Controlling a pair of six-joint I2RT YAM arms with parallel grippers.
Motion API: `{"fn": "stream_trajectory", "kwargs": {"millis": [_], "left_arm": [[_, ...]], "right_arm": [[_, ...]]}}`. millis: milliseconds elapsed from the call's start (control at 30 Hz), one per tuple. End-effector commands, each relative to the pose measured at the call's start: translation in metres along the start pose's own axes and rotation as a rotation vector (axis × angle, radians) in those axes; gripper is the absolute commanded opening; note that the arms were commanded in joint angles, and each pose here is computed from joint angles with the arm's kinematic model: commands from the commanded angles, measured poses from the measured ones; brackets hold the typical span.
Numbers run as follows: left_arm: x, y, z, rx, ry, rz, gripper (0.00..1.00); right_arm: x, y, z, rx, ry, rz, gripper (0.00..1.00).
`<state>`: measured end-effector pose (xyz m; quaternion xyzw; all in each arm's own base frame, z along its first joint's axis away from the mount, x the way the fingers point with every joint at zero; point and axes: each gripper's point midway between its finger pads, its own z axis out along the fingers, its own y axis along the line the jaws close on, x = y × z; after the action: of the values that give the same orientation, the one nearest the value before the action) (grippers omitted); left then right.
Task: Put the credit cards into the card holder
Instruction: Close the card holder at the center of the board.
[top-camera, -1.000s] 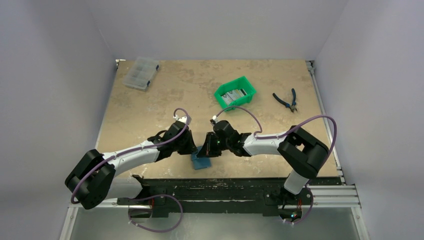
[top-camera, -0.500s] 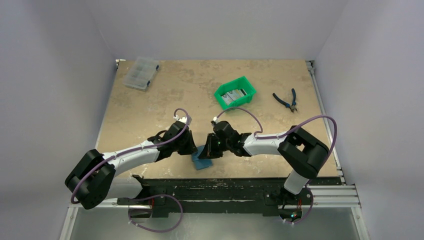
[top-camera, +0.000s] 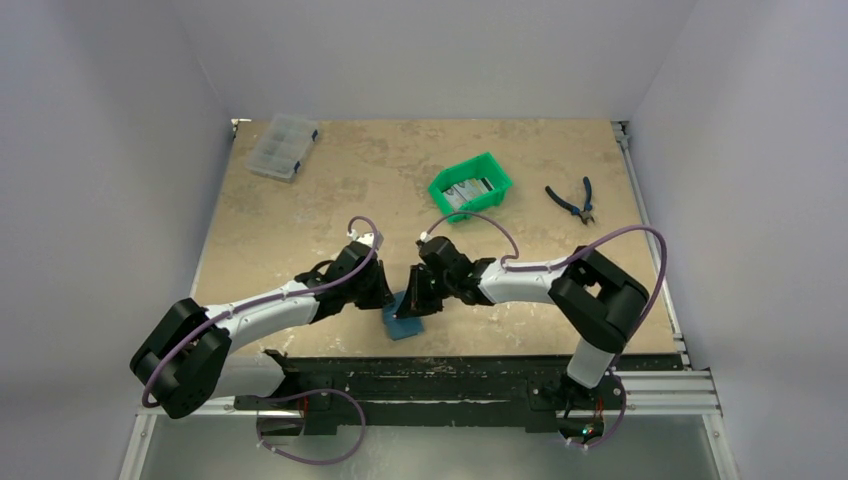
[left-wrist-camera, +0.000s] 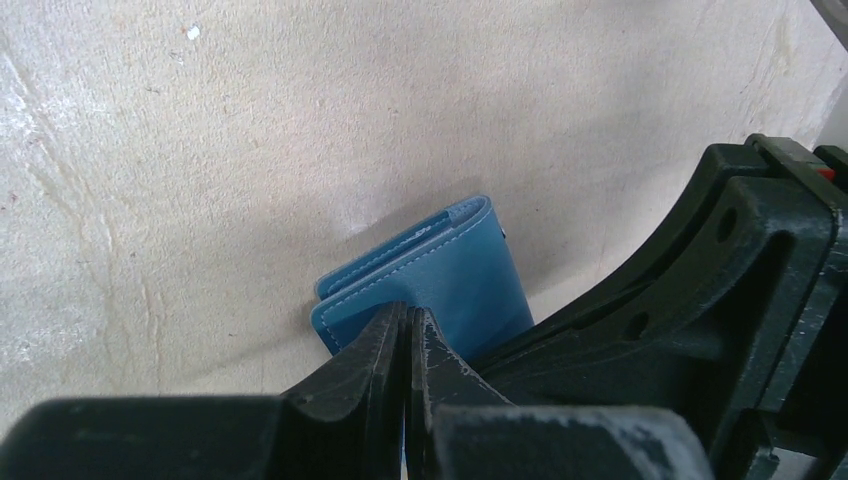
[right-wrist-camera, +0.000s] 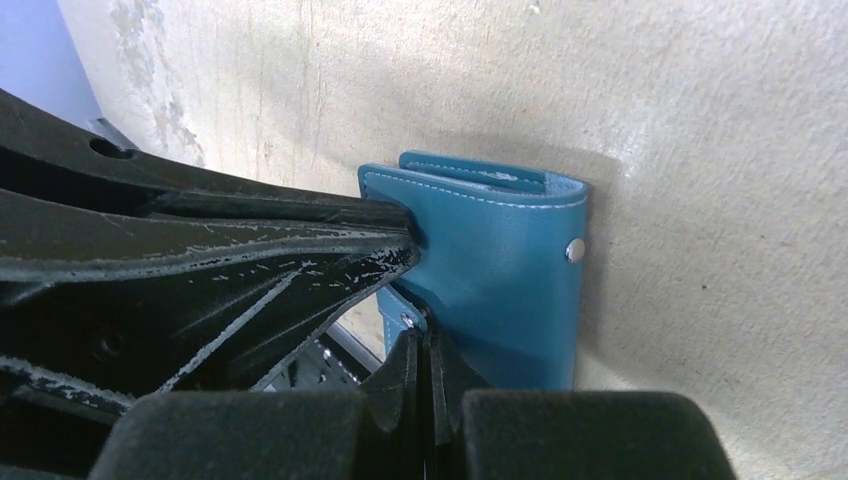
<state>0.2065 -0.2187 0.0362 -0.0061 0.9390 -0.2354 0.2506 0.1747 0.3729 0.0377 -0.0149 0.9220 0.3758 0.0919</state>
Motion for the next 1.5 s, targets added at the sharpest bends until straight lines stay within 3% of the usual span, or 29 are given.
{"fn": "stream_trajectory", "kwargs": {"millis": [0,933,1033,1133,1167,1233,1300,1467], "left_arm": [[0.009,0.004,-0.001,-0.003,0.038,0.018,0.0],[0.004,-0.006,0.0,0.077,-0.011,0.028,0.0],[-0.001,-0.011,-0.003,0.088,-0.022,0.032,0.0],[-0.007,-0.013,-0.004,0.077,-0.032,0.047,0.0],[-0.01,-0.013,-0.005,0.074,-0.037,0.051,0.0],[-0.015,-0.014,-0.006,0.067,-0.048,0.058,0.0],[-0.021,-0.013,-0.007,0.048,-0.049,0.065,0.0],[-0.039,-0.019,-0.02,0.01,-0.065,0.084,0.03]], "right_arm": [[0.004,-0.039,0.008,0.202,0.037,-0.04,0.0],[0.041,-0.159,-0.007,0.844,0.334,-0.103,0.0],[0.039,-0.14,0.0,0.726,0.322,-0.124,0.0],[0.017,-0.089,0.012,0.489,0.226,-0.192,0.01],[0.01,-0.068,0.015,0.397,0.194,-0.213,0.04],[-0.01,-0.036,0.02,0.266,0.09,-0.268,0.23],[-0.028,-0.013,0.019,0.192,0.027,-0.32,0.35],[-0.046,0.038,-0.009,-0.007,-0.068,-0.394,0.47]]}}
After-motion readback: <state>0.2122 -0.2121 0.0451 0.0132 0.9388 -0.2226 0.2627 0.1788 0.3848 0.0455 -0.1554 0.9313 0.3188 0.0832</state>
